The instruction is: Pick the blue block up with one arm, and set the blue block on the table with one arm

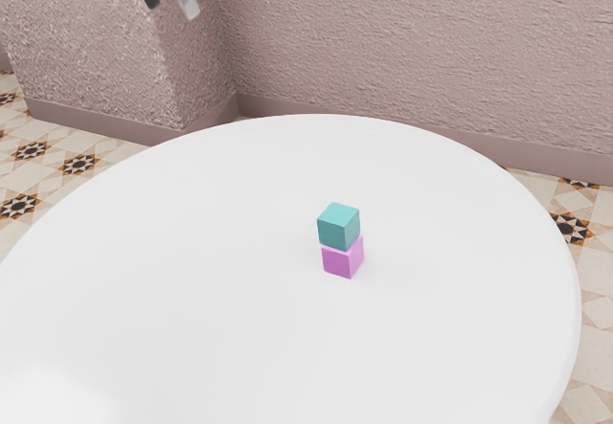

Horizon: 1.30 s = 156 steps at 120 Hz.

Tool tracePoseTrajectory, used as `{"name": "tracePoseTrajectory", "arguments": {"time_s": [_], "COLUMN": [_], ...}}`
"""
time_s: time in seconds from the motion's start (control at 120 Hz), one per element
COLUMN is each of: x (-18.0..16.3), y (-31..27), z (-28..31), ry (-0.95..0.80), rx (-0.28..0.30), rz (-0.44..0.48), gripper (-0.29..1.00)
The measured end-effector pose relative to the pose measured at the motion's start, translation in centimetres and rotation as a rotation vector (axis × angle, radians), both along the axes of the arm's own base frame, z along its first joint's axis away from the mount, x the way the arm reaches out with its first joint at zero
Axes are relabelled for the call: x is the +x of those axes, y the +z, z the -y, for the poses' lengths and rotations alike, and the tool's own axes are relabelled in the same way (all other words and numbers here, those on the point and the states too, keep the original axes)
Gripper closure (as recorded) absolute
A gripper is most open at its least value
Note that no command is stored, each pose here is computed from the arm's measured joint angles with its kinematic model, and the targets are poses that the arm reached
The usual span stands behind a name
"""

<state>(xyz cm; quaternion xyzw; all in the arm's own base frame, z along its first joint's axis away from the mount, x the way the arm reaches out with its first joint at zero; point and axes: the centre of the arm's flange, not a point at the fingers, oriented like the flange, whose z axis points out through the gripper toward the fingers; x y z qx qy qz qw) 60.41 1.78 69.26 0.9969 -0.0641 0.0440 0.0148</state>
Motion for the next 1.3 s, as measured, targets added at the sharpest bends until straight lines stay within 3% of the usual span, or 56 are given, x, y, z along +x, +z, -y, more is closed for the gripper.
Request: {"name": "tracePoseTrajectory", "arguments": {"time_s": [0.083, 0.283, 0.392, 0.483, 0.65, 0.9, 1.3], "x": [3.5, 9.2, 13.7, 15.2, 15.1, 13.9, 15.1], "y": [-11.2, -24.7, -25.1, -26.5, -27.8, -29.9, -32.2], "z": [-2.6, -0.7, 2.7, 5.1, 10.1, 15.7, 16.5], "ry": [0.066, 0.13, 0.154, 0.189, 0.215, 0.111, -0.04], "rx": [-0.009, 0.01, 0.014, -0.021, -0.07, -0.053, -0.009], "rz": [-0.103, -0.138, -0.041, -0.025, -0.048, -0.098, -0.069], "gripper": [0.0, 0.0, 0.0, 0.0, 0.0, 0.0, 0.0]}}
